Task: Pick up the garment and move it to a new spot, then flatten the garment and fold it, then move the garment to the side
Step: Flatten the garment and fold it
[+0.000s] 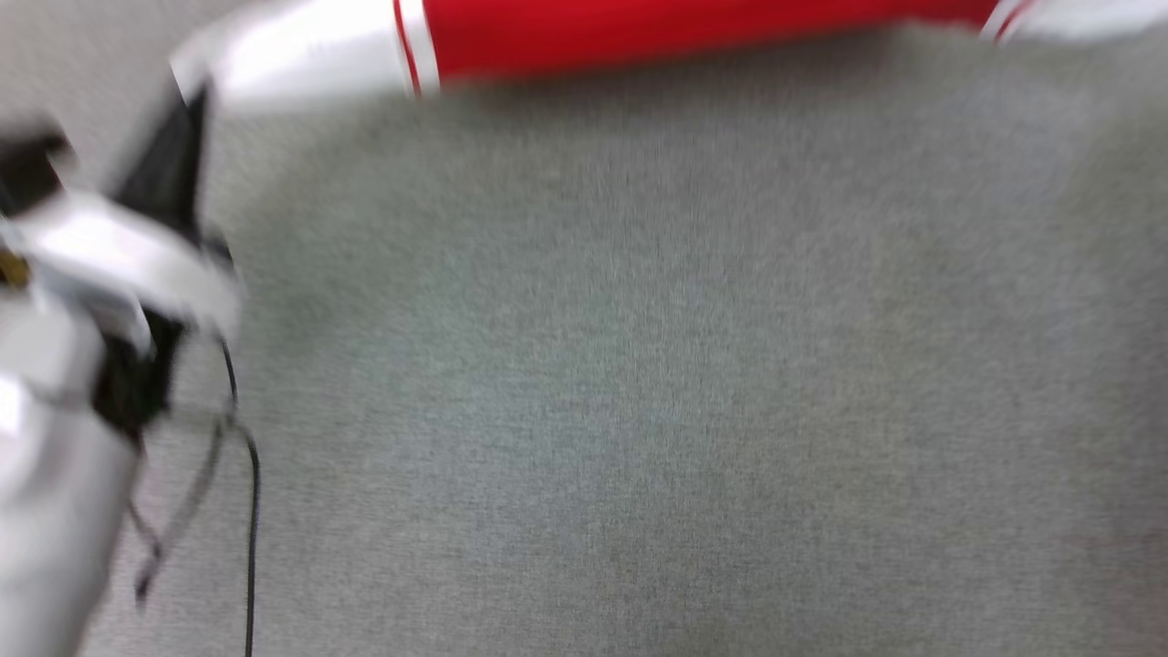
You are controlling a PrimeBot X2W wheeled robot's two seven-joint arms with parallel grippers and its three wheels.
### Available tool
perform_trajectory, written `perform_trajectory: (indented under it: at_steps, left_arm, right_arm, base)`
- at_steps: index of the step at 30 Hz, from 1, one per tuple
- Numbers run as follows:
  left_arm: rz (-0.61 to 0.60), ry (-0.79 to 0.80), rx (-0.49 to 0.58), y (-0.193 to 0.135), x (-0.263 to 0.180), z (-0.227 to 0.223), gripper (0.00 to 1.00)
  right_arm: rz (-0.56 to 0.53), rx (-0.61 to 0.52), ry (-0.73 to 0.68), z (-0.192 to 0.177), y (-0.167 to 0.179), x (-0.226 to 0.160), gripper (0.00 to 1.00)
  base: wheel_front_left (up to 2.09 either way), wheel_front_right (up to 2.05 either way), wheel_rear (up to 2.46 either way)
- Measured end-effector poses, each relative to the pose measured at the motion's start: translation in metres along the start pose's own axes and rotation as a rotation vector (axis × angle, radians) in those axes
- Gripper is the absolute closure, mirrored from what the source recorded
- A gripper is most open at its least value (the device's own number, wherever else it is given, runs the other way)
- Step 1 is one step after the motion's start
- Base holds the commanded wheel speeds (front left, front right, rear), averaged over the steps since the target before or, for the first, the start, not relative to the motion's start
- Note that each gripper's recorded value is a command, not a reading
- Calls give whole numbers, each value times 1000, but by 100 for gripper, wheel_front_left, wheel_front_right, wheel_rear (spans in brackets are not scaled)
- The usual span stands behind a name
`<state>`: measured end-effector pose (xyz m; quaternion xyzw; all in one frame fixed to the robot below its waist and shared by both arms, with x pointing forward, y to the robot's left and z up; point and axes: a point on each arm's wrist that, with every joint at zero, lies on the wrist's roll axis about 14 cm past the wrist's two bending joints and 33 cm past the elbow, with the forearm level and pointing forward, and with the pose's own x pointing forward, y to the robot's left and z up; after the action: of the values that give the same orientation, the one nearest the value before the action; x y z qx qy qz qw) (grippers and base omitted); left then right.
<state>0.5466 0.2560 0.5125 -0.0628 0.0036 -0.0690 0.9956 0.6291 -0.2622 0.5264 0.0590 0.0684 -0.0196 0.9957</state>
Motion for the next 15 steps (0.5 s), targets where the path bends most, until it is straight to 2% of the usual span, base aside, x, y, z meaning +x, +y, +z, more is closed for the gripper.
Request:
perform_trajectory:
  at_steps: [6, 15]
  left_arm:
    - [-2, 68, -27, -15, -70, -23, 100]
    - [13, 176, -47, -31, -149, -53, 100]
  right_arm:
    - [38, 48, 118, -36, -3, -63, 100]
    - [112, 38, 291, -85, -6, -150, 100]
  base:
    - [0, 0, 0]
    - [0, 0, 0]
